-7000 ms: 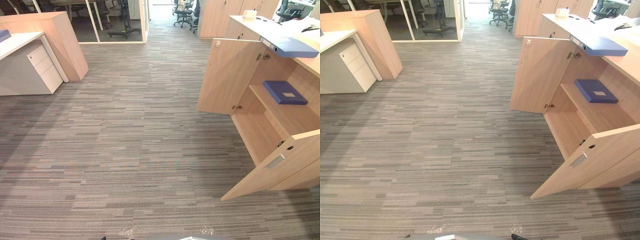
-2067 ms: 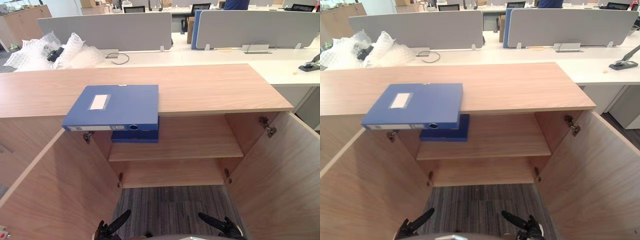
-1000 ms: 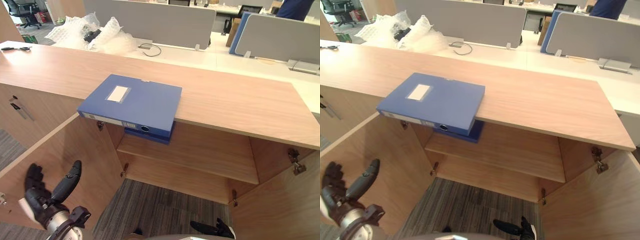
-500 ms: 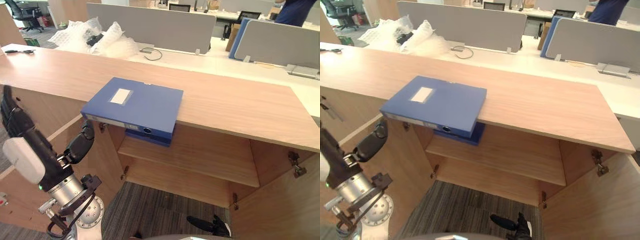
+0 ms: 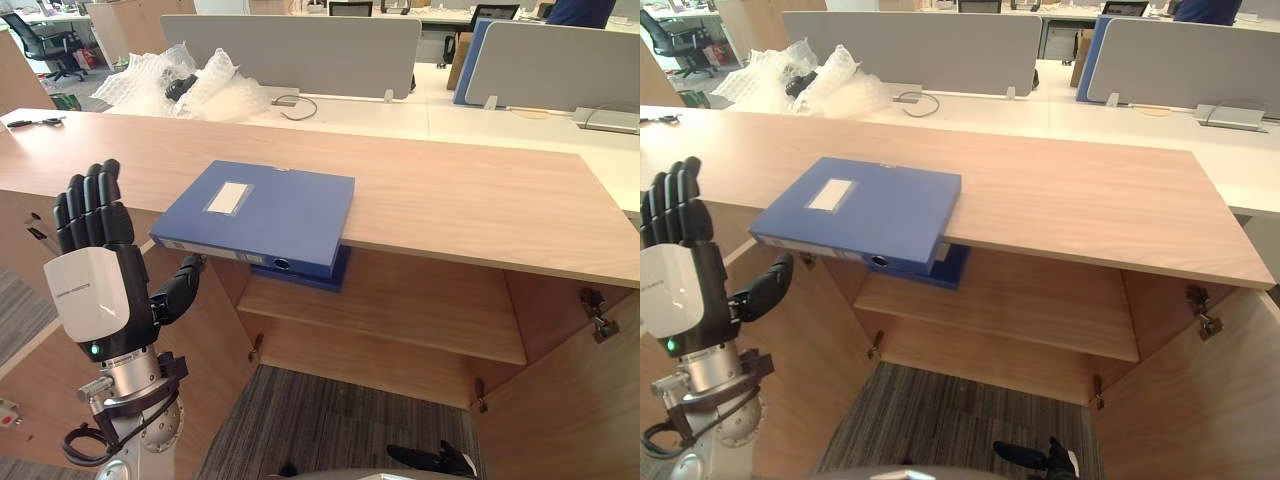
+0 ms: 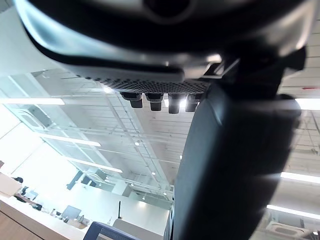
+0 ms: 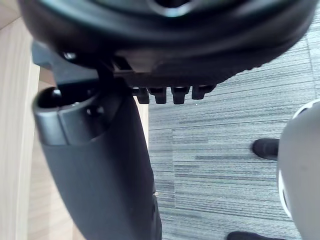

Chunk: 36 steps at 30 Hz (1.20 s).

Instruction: Walk over to the cabinet, pick up the folder, carry it to the office cabinet, place the folder inside the office cabinet, then close the office cabinet door

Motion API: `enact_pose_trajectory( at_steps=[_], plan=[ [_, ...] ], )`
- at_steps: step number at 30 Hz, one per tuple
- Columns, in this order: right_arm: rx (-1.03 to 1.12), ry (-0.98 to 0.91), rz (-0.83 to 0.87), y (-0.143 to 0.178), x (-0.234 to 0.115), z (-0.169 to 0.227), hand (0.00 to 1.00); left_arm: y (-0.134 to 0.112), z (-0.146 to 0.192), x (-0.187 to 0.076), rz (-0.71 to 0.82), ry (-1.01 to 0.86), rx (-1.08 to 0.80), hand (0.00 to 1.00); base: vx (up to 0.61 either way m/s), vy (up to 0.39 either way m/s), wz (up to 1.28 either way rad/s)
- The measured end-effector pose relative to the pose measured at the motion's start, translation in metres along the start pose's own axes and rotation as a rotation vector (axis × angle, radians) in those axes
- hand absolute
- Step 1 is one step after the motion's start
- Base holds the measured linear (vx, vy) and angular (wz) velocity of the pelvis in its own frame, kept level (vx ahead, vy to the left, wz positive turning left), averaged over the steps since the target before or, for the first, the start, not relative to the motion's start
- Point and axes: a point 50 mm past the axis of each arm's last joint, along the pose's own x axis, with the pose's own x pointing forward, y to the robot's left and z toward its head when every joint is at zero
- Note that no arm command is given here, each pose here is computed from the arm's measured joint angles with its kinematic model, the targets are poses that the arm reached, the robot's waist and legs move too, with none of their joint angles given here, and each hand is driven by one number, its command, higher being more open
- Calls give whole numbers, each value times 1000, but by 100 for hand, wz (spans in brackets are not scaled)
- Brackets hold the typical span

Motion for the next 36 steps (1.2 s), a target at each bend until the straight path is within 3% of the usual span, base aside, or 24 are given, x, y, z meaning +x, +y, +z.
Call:
enact_pose_trajectory(
  at_steps=[10,23,36],
  plan=[
    [-15,15,3,-3,0,-4,100,1,4,6,-67,-148,18,100,-31,2,-4],
    [-59,-2,18,0,0,0,100,-20,-22,2,-265,-170,105,100,-7,2,-1],
    [-53,-15,20,-1,0,2,100,-33,-31,10,-288,-135,125,100,-23,2,-2]
  ],
)
